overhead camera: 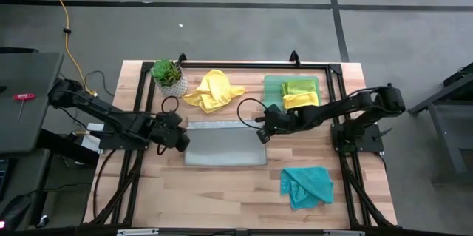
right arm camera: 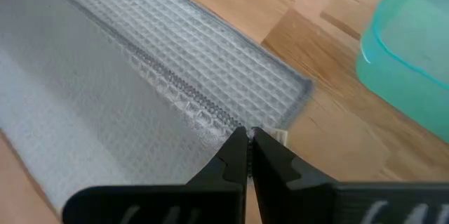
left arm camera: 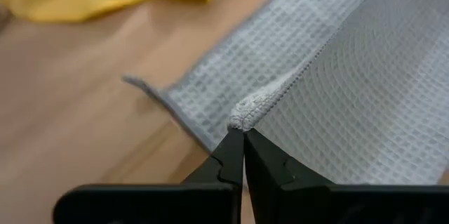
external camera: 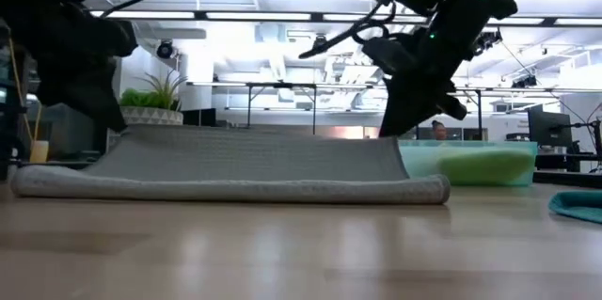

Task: Fold microfiber towels
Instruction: Fold the gray towel

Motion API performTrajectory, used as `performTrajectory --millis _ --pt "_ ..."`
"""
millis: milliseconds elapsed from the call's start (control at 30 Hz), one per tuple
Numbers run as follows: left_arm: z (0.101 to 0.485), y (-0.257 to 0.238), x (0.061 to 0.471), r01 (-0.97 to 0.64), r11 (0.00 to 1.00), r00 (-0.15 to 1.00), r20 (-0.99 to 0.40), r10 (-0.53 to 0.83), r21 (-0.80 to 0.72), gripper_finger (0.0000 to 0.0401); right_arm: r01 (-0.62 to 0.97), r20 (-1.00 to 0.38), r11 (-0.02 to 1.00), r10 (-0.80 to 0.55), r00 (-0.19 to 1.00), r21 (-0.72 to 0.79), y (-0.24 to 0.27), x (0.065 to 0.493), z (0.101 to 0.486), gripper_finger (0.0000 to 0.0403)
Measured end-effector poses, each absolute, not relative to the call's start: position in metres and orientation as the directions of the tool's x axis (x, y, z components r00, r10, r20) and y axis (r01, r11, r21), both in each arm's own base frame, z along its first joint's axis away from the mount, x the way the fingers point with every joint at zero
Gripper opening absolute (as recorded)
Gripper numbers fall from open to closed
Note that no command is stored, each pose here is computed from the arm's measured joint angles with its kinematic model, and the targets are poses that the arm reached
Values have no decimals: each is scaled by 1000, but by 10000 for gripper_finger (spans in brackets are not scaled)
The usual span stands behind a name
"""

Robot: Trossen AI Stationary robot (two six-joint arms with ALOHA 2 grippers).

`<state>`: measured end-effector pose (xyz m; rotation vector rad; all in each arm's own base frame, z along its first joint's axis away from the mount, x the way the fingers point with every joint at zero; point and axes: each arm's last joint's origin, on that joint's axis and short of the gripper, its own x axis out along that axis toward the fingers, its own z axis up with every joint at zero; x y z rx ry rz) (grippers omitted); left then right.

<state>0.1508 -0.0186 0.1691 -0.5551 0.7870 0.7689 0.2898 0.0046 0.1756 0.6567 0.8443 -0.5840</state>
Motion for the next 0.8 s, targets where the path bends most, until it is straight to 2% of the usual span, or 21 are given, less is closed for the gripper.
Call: performTrajectory --millis 167,567,800 --pt "168 -13 152 -772 627 447 -790 419 -104 0 715 -826 636 -211 523 290 5 293 168 0" --pt "165 -5 155 -795 605 401 -783 476 -40 12 746 -804 618 -298 514 247 2 293 169 0" --pt "157 -5 158 -797 604 361 -800 479 2 15 749 -803 614 -302 514 248 2 293 169 0"
